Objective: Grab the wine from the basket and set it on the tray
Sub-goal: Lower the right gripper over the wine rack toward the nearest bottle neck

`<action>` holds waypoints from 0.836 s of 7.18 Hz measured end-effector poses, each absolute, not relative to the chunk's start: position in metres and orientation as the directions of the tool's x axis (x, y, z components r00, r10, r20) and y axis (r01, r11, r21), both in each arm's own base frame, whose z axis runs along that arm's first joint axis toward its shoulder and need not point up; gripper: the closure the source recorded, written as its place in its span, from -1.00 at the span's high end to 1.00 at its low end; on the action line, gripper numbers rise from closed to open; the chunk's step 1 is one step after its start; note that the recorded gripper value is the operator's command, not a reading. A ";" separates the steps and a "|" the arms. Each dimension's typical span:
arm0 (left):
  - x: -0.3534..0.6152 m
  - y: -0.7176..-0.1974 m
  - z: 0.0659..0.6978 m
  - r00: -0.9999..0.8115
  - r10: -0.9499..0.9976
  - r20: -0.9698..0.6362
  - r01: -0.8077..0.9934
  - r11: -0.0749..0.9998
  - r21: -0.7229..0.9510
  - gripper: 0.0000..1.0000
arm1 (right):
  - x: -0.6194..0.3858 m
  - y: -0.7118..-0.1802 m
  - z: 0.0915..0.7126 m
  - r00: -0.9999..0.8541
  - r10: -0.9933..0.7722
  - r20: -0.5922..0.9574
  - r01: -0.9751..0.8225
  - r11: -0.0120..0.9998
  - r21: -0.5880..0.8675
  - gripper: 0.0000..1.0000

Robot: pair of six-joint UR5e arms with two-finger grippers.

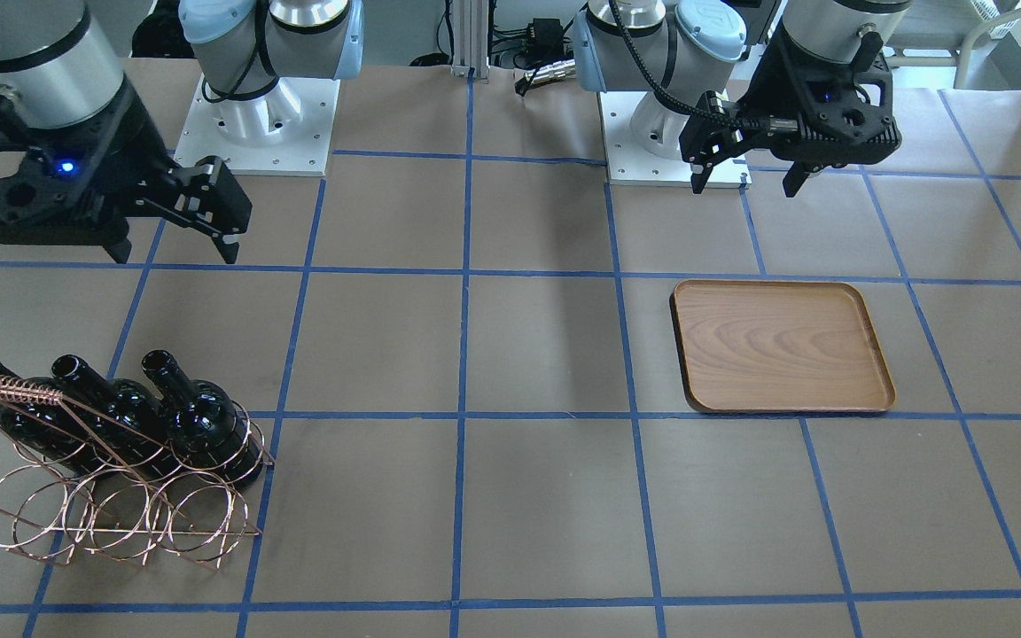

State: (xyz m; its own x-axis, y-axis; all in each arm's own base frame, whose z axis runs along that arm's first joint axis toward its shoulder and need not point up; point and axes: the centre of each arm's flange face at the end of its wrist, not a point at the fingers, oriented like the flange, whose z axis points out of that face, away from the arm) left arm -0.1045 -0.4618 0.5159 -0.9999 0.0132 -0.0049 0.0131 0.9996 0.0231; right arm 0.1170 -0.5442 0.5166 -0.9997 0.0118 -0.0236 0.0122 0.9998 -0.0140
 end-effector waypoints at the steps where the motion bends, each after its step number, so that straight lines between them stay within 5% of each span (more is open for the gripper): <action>1: -0.104 -0.462 0.515 -1.000 0.013 -0.005 0.013 1.000 0.024 1.00 | 0.098 -0.547 0.512 -1.000 0.014 -0.020 0.014 1.000 -0.006 0.99; 6: -0.104 -0.462 0.512 -1.000 0.013 -0.004 0.013 1.000 0.028 1.00 | -0.002 -0.568 0.444 -0.998 -0.066 -0.012 -0.066 0.998 -0.008 0.97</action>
